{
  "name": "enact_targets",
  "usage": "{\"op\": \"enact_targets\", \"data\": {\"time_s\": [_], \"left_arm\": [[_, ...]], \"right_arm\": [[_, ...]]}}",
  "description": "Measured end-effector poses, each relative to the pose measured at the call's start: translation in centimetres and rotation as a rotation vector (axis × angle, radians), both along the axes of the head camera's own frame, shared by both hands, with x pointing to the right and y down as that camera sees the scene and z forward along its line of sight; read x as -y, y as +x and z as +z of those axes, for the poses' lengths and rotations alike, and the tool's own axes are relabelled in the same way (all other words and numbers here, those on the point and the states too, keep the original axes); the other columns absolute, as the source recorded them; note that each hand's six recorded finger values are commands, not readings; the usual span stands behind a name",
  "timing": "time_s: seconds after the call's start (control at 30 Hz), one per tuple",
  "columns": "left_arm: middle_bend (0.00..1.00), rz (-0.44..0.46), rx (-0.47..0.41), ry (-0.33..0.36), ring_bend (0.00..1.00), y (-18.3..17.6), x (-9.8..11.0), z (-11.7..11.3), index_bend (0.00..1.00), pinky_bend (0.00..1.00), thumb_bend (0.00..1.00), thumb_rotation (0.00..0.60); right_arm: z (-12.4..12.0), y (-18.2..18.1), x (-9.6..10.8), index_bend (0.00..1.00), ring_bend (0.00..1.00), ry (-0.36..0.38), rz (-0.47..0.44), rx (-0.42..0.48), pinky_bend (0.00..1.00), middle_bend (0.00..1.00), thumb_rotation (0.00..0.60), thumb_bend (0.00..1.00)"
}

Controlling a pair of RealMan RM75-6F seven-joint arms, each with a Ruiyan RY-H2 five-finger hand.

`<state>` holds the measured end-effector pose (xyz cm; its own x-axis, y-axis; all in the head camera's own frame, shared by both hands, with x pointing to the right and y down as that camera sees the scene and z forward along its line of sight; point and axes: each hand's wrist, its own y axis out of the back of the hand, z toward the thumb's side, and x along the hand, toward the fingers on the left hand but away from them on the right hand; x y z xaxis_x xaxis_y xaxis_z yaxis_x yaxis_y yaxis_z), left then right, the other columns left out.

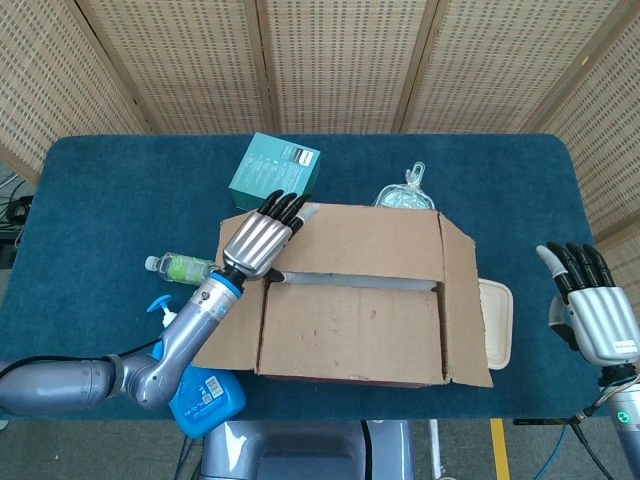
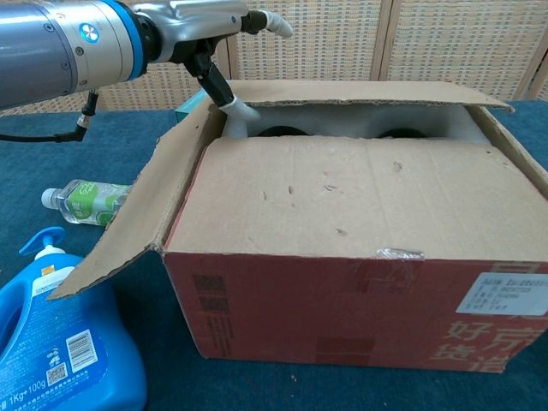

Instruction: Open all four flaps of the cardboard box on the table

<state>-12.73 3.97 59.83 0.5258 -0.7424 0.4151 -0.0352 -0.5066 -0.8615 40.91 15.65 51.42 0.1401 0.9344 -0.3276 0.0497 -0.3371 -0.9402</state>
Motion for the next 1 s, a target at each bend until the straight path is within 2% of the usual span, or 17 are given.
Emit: {"op": "enact_targets", "data": {"time_s": [0.27,0.43,0.7,1.0], "left_arm": [[0.00,-0.021,-0.050,0.089,0.00,-0.4,1.4,-1.9,0.00,0.00,0.24,0.514],[0.00,-0.045,-0.051,0.166,0.00,-1.0,3.5,-2.6,0.00,0.00,0.24,0.512],[0.00,-0.073,-0.006,0.239,0.00,-0.9,7.4,-3.2,0.00,0.00,0.24,0.514],[0.00,-0.098,0.063,0.285,0.00,-0.3,10.3,-2.5,0.00,0.00,0.23,0.512]], "right_arm": [[0.0,-0.1,0.0,0.01,0.00,-0.002,-0.004,0.003,0.00,0.08,0.600,0.87],[-0.2,0.0,0.0,0.01,0.00,0.000,0.000,0.000,0.00,0.08,0.600,0.87],[-0.4,0.1,0.0,0.01,0.00,0.000,0.004,-0.003,0.00,0.08,0.600,0.87],[-0.6,0.4,0.0,0.01,0.00,-0.001,0.010,-0.005,0.00,0.08,0.600,0.87]]}}
